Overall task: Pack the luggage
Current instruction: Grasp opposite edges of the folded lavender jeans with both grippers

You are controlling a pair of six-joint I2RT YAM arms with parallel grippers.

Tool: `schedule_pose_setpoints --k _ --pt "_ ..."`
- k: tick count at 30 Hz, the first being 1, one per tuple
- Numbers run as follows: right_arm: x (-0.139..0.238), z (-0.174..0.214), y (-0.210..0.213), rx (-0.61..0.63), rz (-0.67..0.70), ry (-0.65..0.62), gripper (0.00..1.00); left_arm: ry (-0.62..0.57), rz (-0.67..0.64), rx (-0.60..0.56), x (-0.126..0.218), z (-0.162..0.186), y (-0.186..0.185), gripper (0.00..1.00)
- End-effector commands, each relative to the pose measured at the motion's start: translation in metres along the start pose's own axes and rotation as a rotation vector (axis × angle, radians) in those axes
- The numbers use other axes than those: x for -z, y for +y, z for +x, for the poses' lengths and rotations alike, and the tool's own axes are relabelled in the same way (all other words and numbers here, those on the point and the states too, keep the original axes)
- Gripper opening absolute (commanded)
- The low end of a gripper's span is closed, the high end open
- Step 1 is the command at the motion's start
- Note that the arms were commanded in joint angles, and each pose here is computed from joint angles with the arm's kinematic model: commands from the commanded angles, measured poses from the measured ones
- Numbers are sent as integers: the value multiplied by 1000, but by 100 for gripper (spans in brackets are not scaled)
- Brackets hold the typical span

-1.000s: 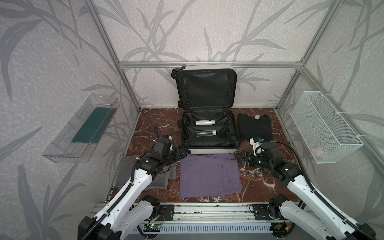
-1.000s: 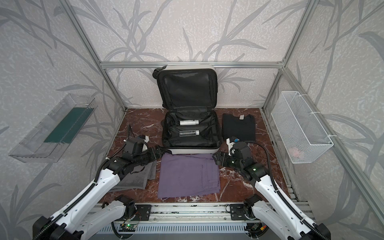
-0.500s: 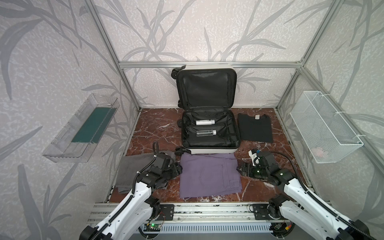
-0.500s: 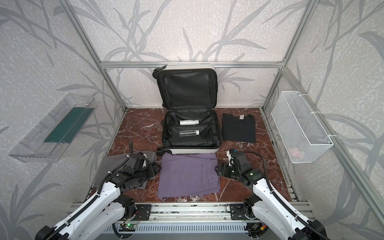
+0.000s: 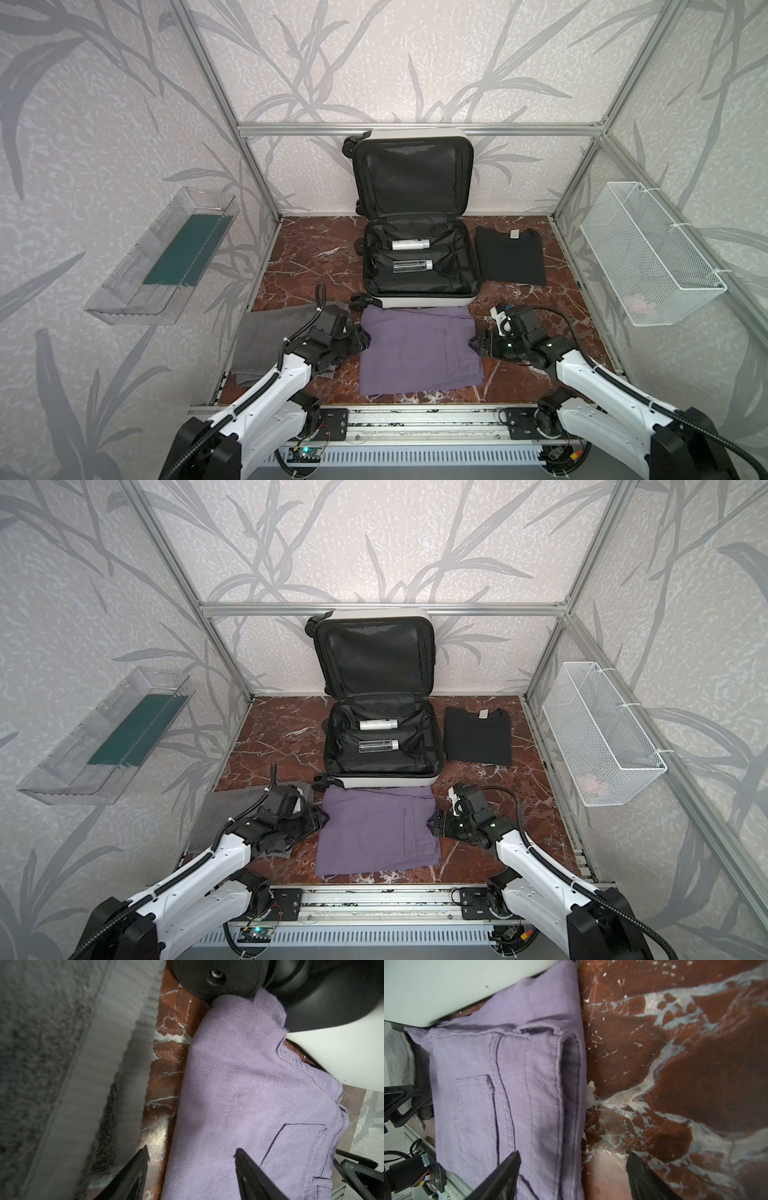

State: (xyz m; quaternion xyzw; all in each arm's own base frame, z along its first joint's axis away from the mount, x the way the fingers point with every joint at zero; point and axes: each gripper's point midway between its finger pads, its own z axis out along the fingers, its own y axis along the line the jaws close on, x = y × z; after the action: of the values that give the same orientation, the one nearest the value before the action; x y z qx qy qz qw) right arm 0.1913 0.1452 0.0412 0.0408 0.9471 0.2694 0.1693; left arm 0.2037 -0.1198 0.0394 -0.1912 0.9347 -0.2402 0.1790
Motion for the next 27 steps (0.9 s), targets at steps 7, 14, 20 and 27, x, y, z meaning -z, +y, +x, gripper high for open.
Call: schedule_pose_setpoints --k 7,14,20,27 --pt "-14 4 5 12 -31 34 74 27 -15 -7 -13 9 2 68" --pt "-26 8 7 12 -38 63 70 49 -39 -5 -23 14 6 68" --pt "-31 14 6 13 -46 82 48 56 -13 -9 -29 17 2 68" --pt "-23 18 16 23 -102 79 2 59 46 -27 -20 18 -13 68"
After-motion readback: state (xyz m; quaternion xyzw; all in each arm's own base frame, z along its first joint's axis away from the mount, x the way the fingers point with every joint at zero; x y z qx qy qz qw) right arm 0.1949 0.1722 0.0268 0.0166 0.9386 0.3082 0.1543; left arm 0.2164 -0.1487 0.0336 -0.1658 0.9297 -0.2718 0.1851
